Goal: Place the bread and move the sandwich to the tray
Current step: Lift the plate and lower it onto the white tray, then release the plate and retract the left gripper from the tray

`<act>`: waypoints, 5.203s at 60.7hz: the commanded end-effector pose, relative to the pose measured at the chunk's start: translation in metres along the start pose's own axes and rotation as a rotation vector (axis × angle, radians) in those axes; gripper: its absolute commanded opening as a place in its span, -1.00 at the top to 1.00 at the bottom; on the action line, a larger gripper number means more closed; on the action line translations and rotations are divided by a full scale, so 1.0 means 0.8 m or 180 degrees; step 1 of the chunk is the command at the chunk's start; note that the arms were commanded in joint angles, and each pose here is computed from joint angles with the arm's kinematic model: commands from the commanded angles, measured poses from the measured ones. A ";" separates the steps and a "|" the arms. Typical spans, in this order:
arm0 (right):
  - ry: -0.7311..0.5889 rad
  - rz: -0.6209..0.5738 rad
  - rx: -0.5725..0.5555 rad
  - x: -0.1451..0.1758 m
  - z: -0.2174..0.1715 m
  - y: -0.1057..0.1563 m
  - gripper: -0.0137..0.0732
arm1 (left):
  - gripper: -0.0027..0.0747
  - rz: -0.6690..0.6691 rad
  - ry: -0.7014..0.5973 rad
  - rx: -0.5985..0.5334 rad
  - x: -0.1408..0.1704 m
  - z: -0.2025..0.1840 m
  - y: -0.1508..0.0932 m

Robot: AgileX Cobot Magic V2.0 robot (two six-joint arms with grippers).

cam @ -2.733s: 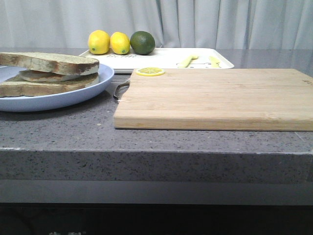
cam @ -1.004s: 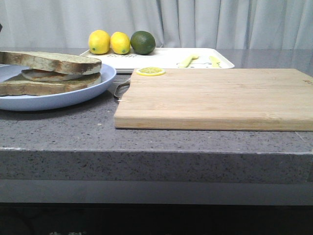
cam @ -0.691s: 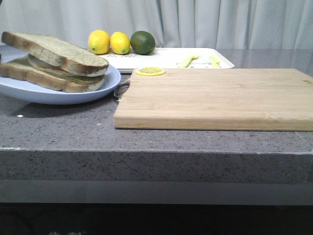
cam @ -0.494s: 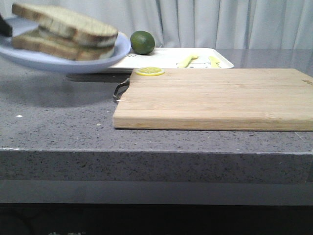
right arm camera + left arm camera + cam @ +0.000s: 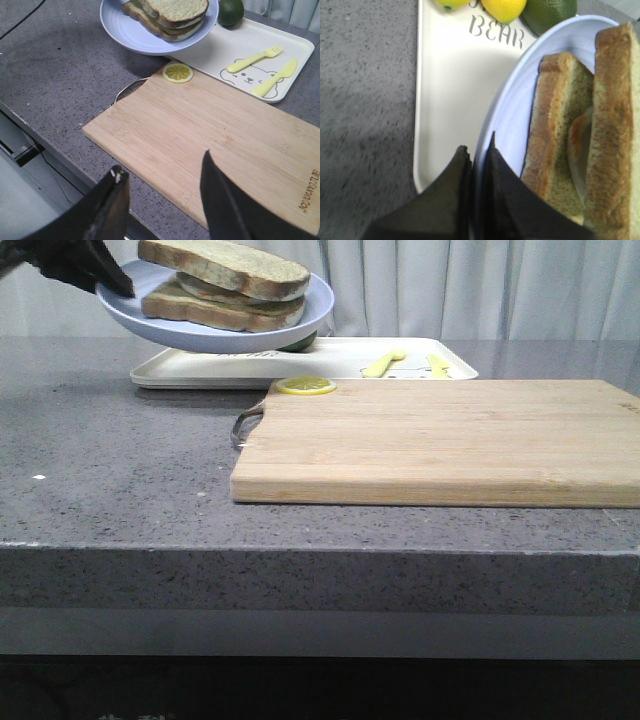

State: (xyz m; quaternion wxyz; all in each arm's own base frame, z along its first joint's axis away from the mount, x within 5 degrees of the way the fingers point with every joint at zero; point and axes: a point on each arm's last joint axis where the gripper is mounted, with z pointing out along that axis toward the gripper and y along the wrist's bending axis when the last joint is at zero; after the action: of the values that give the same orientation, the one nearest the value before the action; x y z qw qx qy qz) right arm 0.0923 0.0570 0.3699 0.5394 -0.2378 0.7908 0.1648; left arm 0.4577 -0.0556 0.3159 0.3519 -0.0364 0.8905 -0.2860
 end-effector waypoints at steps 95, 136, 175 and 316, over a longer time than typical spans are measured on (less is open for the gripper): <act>-0.0310 0.0020 0.0055 -0.017 -0.004 -0.002 -0.15 | -0.05 0.0952 -0.0924 -0.0379 0.000 -0.226 -0.069; -0.0310 0.0020 0.0055 -0.017 -0.004 -0.002 -0.15 | -0.03 0.2191 -0.0652 0.0382 0.236 -0.294 -0.141; -0.0283 0.0022 0.0051 -0.015 -0.003 -0.002 -0.15 | 0.06 0.2156 -0.0865 -0.0487 0.298 -0.366 -0.082; -0.0173 0.0022 0.0023 -0.011 -0.002 -0.001 0.84 | 0.98 0.1778 -0.3000 -0.0871 0.429 -0.298 0.042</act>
State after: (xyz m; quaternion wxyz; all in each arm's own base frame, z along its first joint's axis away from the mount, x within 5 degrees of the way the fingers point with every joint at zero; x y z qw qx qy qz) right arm 0.0917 0.0572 0.3655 0.5263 -0.2412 0.7985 0.1647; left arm 0.0530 -0.0044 0.2218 0.7161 0.0475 0.6963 -0.0088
